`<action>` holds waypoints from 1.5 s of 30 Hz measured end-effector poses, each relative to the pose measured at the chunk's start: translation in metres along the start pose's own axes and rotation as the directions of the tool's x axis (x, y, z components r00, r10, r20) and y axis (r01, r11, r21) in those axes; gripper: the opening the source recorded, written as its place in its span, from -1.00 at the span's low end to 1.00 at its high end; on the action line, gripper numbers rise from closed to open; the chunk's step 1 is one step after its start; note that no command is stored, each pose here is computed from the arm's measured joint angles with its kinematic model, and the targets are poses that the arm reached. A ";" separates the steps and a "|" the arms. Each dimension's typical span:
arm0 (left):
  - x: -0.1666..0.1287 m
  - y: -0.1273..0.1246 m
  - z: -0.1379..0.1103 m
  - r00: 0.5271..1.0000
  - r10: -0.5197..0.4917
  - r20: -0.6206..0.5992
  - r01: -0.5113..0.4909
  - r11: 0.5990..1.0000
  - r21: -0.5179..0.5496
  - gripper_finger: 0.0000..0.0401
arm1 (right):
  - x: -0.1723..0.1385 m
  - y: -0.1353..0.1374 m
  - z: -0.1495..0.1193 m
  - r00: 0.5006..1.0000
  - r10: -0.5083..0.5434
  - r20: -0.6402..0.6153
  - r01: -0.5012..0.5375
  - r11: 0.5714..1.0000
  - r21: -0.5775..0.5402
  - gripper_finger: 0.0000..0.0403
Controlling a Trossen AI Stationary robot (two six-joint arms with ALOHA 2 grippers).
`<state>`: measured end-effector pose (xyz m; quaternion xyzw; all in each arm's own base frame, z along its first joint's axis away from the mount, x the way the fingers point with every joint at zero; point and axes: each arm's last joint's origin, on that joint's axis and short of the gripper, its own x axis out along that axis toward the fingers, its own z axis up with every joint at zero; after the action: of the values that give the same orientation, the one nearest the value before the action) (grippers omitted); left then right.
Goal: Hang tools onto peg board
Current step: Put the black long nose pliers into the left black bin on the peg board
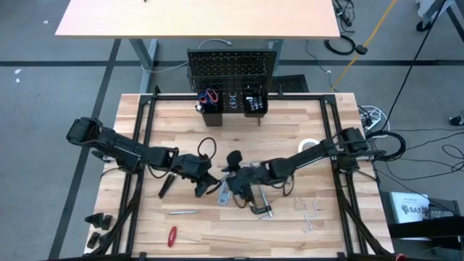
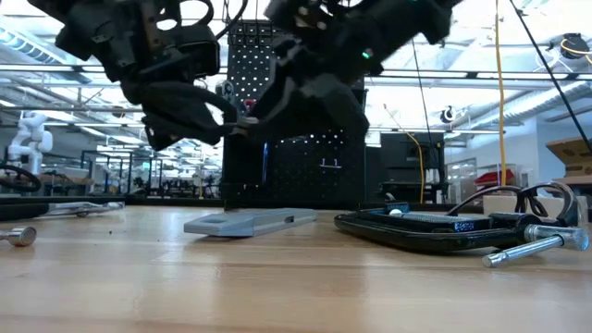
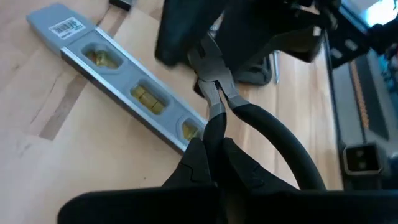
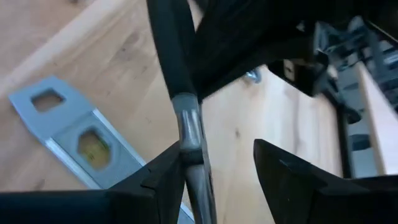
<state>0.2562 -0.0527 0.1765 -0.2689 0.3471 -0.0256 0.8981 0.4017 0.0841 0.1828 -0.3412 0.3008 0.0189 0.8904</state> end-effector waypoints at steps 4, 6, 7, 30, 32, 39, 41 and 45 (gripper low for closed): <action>0.000 0.001 0.000 1.000 0.000 -0.002 0.000 0.999 0.034 -1.00 | 0.007 0.001 0.010 0.996 0.050 -0.075 -0.049 0.999 0.019 -0.20; 0.000 0.001 0.000 1.000 0.003 -0.004 -0.003 0.999 0.053 -1.00 | 0.010 0.003 0.011 0.991 0.072 -0.110 -0.069 0.997 0.026 -0.31; 0.000 0.002 0.000 1.000 0.007 -0.008 -0.006 0.998 0.057 -1.00 | 0.011 0.003 0.012 0.990 0.079 -0.121 -0.076 0.997 0.029 -0.39; -0.050 -0.001 0.012 0.995 0.046 0.086 -0.075 0.920 0.385 -0.28 | -0.025 -0.020 -0.015 0.985 0.108 -0.137 -0.055 0.938 0.343 -0.88; -0.062 -0.003 0.013 0.992 0.051 0.118 -0.097 0.900 0.426 -0.28 | -0.032 -0.022 -0.030 0.992 0.085 -0.094 -0.041 0.919 0.393 -0.88; -0.087 -0.005 0.015 0.939 -0.017 0.344 -0.161 0.861 0.482 -0.27 | -0.048 -0.040 -0.053 0.959 -0.127 0.254 -0.037 0.831 0.554 -0.88; -0.085 -0.004 0.014 0.901 -0.077 0.426 -0.164 0.850 0.500 -0.27 | -0.050 -0.045 -0.053 0.912 -0.156 0.379 -0.094 0.820 0.564 -0.88; -0.080 0.002 0.008 0.798 -0.177 0.577 -0.186 0.837 0.514 -0.27 | -0.055 -0.057 -0.048 0.807 -0.190 0.559 -0.191 0.812 0.552 -0.88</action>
<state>0.2006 -0.0291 0.2292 0.0059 0.0213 -0.0345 0.9992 0.3447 0.0198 0.2191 -0.0281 -0.0002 0.0309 0.9991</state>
